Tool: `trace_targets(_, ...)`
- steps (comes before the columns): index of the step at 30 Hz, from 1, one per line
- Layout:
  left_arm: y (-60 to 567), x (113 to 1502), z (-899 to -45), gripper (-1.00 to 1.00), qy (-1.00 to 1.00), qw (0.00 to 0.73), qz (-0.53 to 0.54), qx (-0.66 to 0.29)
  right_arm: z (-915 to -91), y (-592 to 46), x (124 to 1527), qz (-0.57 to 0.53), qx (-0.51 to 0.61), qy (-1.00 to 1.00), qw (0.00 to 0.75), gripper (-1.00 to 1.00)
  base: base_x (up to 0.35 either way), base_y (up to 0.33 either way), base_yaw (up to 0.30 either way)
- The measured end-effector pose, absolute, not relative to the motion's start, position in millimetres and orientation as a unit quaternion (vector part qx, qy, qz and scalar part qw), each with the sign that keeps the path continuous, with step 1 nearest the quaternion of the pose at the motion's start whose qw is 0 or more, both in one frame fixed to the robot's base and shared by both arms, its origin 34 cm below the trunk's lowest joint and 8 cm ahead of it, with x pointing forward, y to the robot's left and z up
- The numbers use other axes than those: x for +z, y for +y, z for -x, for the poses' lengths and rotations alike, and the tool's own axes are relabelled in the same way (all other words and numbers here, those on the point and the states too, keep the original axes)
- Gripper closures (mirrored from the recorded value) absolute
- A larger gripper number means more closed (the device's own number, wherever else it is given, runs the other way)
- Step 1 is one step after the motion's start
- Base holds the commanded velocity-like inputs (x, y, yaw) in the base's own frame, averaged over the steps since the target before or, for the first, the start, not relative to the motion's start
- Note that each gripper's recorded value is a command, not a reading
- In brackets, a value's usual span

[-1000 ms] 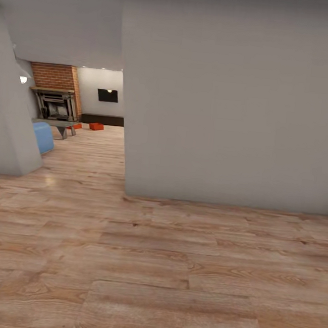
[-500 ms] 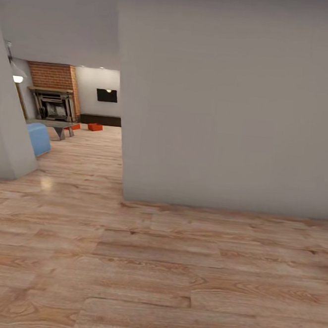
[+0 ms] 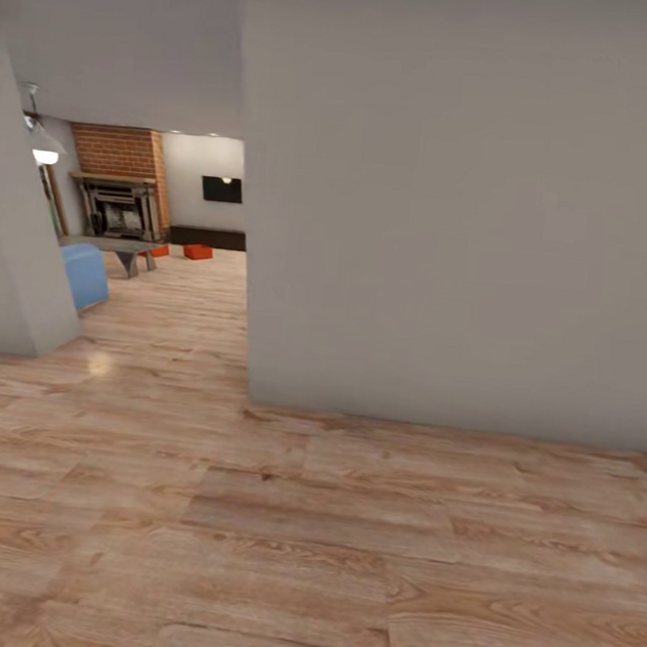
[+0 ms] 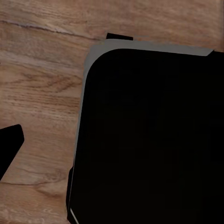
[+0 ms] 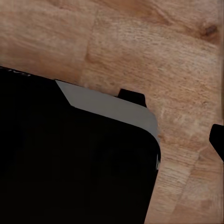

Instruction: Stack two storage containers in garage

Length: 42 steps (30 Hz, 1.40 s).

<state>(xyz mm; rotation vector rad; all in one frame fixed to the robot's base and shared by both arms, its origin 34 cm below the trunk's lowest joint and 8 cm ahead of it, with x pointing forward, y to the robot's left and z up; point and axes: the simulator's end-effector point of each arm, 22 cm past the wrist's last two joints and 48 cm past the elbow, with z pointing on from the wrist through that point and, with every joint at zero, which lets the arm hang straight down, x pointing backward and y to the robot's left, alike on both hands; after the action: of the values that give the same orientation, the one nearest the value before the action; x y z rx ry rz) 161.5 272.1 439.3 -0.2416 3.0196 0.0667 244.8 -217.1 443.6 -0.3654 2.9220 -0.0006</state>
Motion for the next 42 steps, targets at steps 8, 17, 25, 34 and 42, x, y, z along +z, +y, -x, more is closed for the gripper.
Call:
trace_targets(8, 272.2, 439.3, -161.8, -1.00, 0.995, 0.056, 0.080, 0.022, -244.8, -218.1, 443.6, 0.123, -0.001, 0.988, 0.098, -1.00, 0.322, 0.000, 0.268)
trace_targets(17, 272.5, 439.3, -161.8, -1.00, 0.995, 0.056, 0.080, 0.022, -245.0, -218.7, 443.6, 0.123, -0.003, 0.988, 0.098, -1.00, 0.321, 0.000, 0.272)
trace_targets(25, 272.4, 439.3, -161.8, -1.00, 0.995, 0.056, 0.080, 0.022, -245.1, -219.2, 443.6, 0.123, -0.004, 0.988, 0.099, -1.00, 0.321, 0.000, 0.272)
trace_targets(34, 272.2, 439.3, -161.7, -1.00, 0.995, 0.056, 0.080, 0.022, -245.1, -219.2, 443.6, 0.123, -0.004, 0.988, 0.099, -1.00, 0.321, 0.000, 0.272)
trace_targets(42, 272.2, 439.3, -161.5, -1.00, 0.995, 0.056, 0.080, 0.022, -245.2, -219.2, 443.6, 0.123, -0.004, 0.988, 0.099, -1.00, 0.321, 0.000, 0.272)
